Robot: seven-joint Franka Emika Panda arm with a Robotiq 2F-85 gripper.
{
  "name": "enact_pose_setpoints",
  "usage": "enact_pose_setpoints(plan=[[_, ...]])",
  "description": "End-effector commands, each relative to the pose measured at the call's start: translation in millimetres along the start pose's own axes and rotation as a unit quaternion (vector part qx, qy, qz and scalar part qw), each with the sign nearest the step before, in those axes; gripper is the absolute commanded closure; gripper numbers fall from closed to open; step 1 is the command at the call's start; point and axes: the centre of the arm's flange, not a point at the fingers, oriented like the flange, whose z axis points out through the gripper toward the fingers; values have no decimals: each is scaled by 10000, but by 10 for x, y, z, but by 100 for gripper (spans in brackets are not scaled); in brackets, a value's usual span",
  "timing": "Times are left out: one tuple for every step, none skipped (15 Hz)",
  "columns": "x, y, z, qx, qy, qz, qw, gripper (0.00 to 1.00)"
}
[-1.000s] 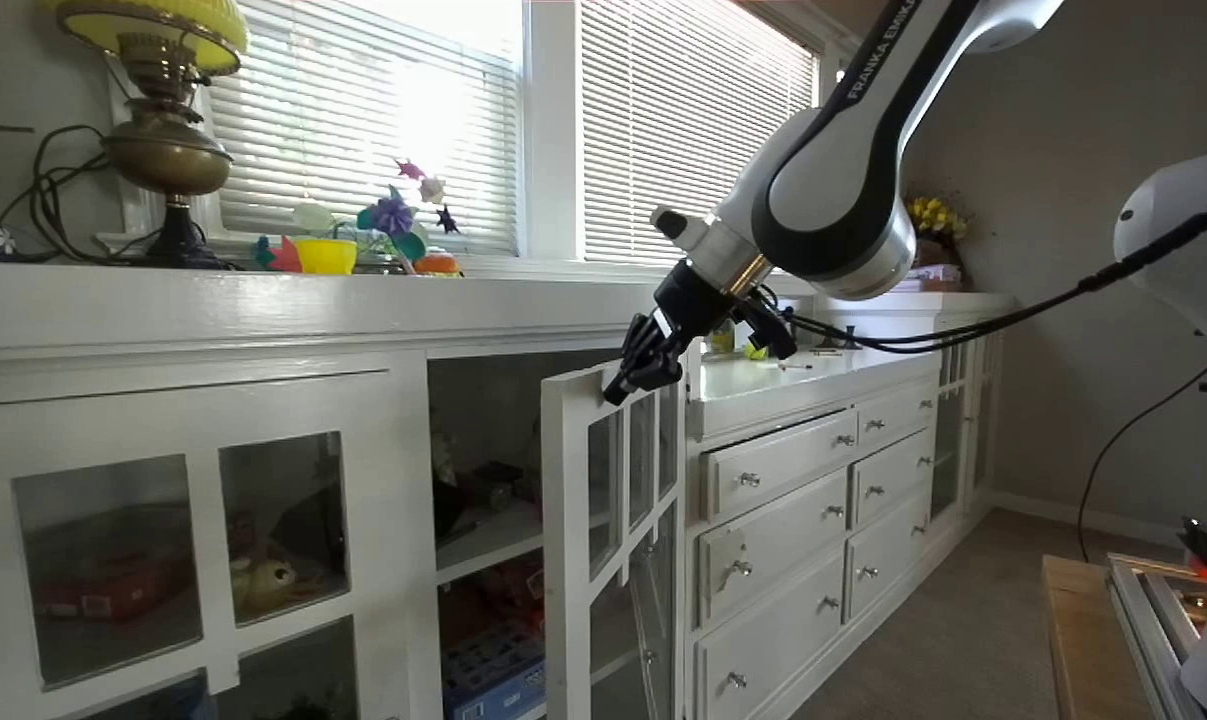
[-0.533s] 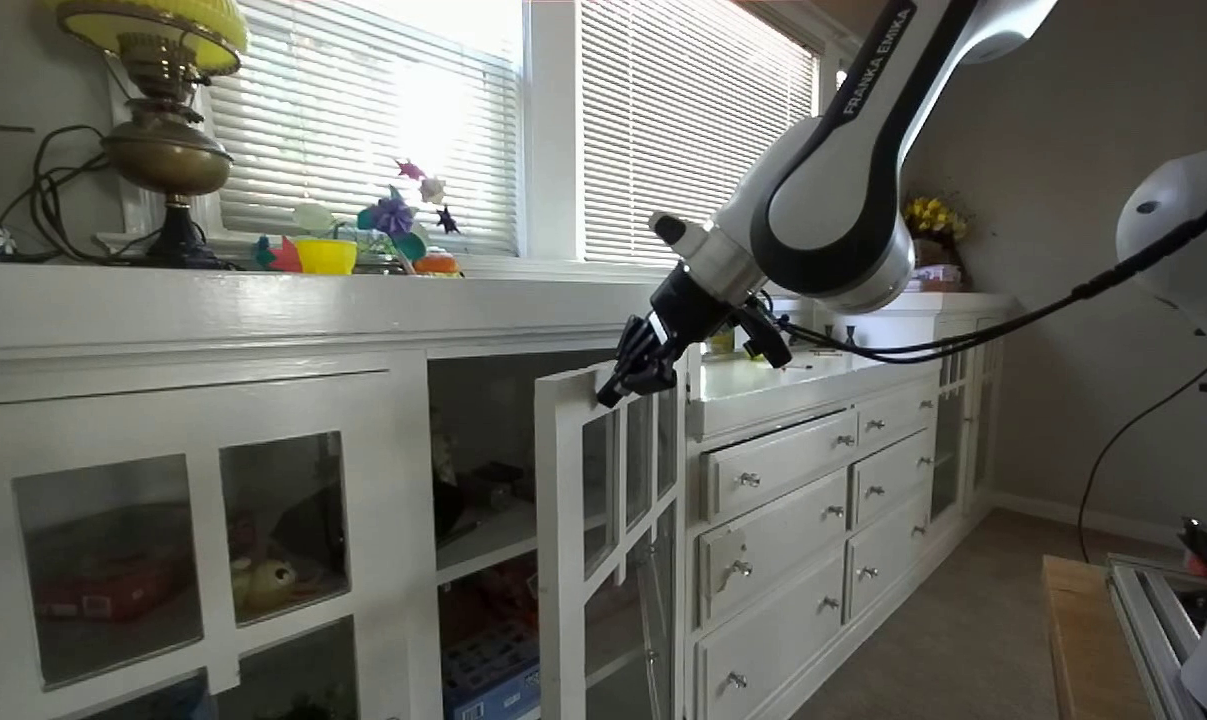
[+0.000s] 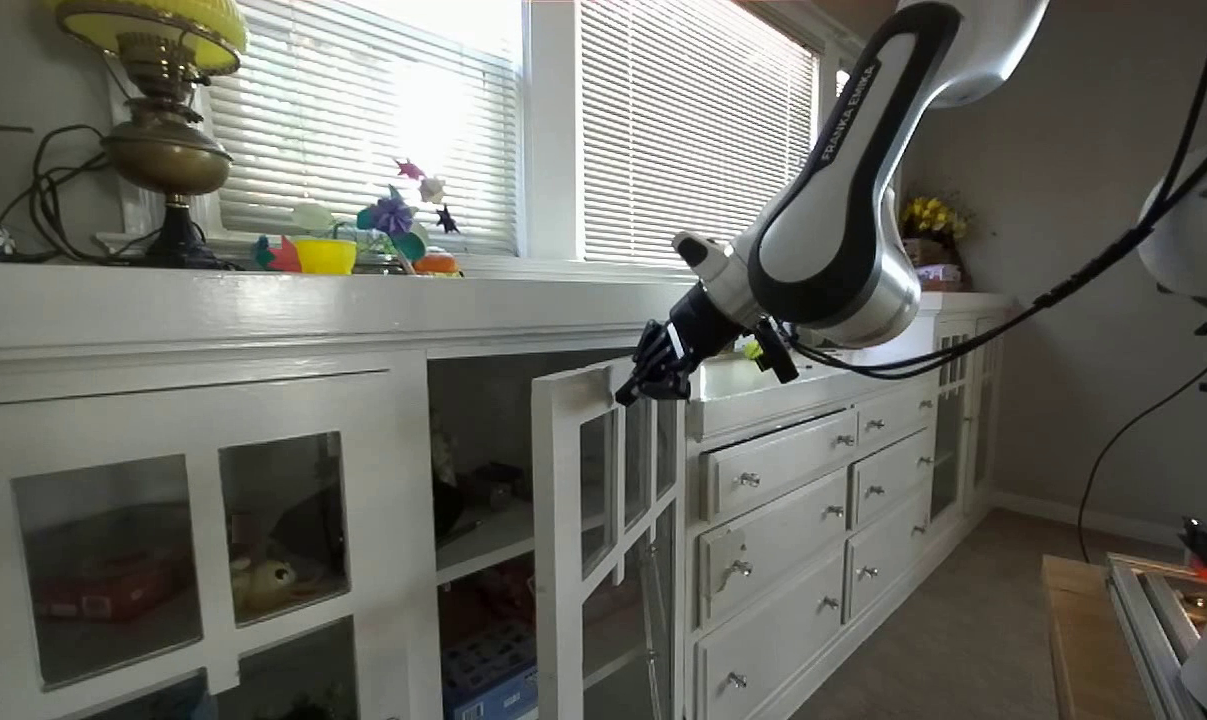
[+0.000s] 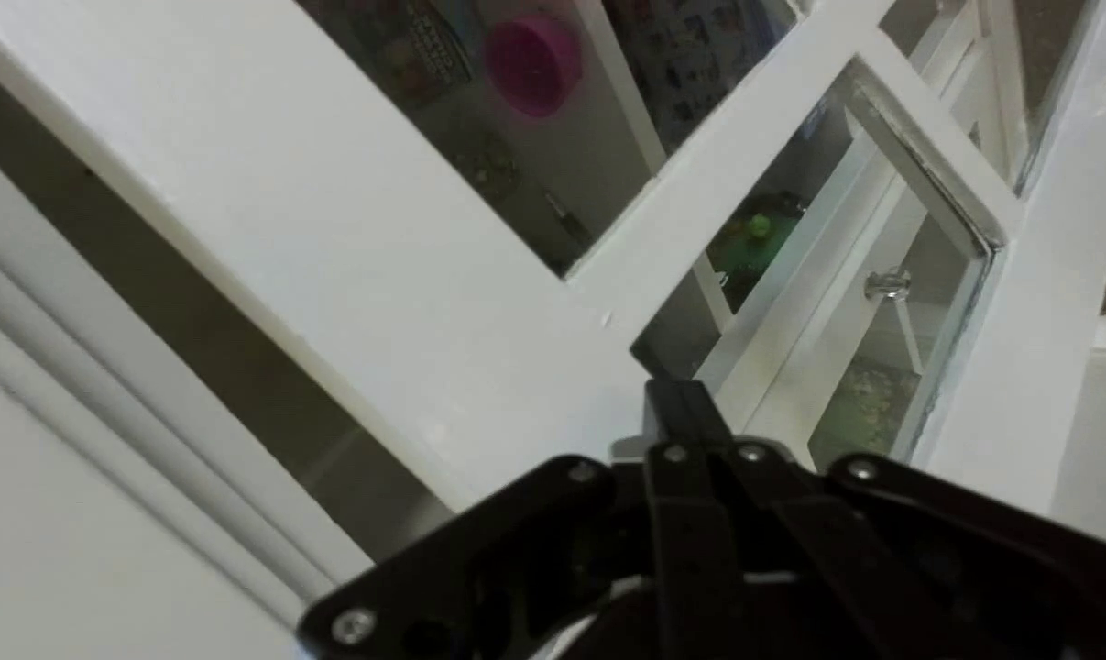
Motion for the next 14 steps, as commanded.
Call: enact_pose_setpoints(plan=[[-231, -598, 342, 20, 312, 65, 9995, 99], [-245, -676, 379, -8, 387, 83, 9992, 99], [-267, -743, 426, -122, 519, 107, 9985, 99], [-277, -812, 443, -222, 612, 142, 9978, 98], [-295, -841, 449, -407, 722, 125, 9965, 99], [-297, -874, 472, -540, 827, 113, 9950, 98], [-294, -881, 467, -737, 968, 50, 9926, 99], [-300, -893, 477, -843, 1069, 39, 9907, 99], [-307, -910, 502, -935, 1171, -1, 9887, 99], [-300, -893, 564, -871, 1236, -20, 9885, 99], [-281, -803, 625, -919, 1330, -49, 9868, 99], [-276, -747, 668, -951, 1392, -93, 9856, 99], [-277, -710, 695, -1055, 1467, -137, 9834, 99], [-276, -659, 747, -1105, 1514, -175, 9821, 99]])
